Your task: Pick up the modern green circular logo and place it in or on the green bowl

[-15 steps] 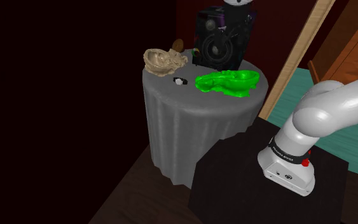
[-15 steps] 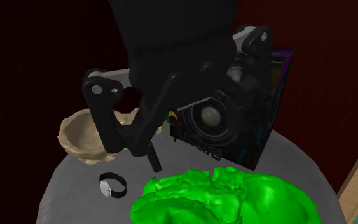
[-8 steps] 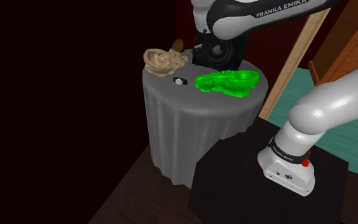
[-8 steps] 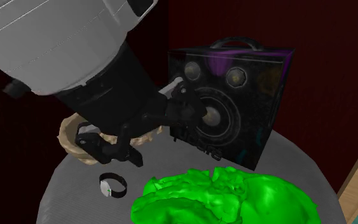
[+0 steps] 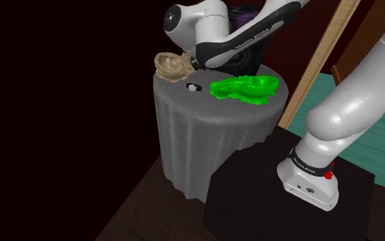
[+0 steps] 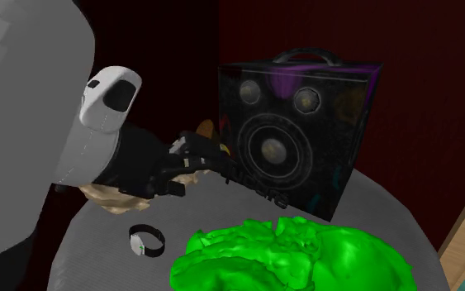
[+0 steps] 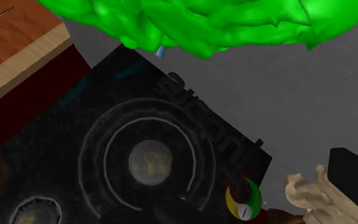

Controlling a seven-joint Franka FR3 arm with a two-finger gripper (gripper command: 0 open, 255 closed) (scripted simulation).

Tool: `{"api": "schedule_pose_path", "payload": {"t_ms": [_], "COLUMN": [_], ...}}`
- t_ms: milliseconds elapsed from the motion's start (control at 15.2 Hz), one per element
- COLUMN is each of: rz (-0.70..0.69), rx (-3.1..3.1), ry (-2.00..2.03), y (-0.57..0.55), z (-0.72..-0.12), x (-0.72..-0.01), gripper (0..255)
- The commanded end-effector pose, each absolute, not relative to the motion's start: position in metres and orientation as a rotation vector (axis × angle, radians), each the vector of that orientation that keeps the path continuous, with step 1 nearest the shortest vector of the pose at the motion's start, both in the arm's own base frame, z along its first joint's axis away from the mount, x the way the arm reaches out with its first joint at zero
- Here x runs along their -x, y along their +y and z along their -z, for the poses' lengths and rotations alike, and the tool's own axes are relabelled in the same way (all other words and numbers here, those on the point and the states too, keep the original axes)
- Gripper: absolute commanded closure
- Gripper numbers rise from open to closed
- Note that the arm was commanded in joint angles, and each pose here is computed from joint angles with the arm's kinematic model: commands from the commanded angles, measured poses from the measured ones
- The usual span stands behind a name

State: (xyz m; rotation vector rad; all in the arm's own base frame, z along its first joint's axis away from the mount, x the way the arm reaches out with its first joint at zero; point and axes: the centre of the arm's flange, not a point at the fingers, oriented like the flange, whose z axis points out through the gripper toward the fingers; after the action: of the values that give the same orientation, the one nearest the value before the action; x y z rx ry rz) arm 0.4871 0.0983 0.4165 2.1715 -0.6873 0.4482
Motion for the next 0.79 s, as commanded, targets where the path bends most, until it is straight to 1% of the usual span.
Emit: {"api": "schedule_pose_path", "payload": {"t_ms": [0,462,726], "rz": [-0.500,-0.613,-0.613], "rx": [-2.065,-1.722,-1.722], "ry": [-0.725,-0.815,-0.815], "y": [0.093,0.063,0.043], "z": [-0.396,-0.346,-0.340], "x": [-0.514,-0.598,-0.599], "gripper": [0,0,0]}}
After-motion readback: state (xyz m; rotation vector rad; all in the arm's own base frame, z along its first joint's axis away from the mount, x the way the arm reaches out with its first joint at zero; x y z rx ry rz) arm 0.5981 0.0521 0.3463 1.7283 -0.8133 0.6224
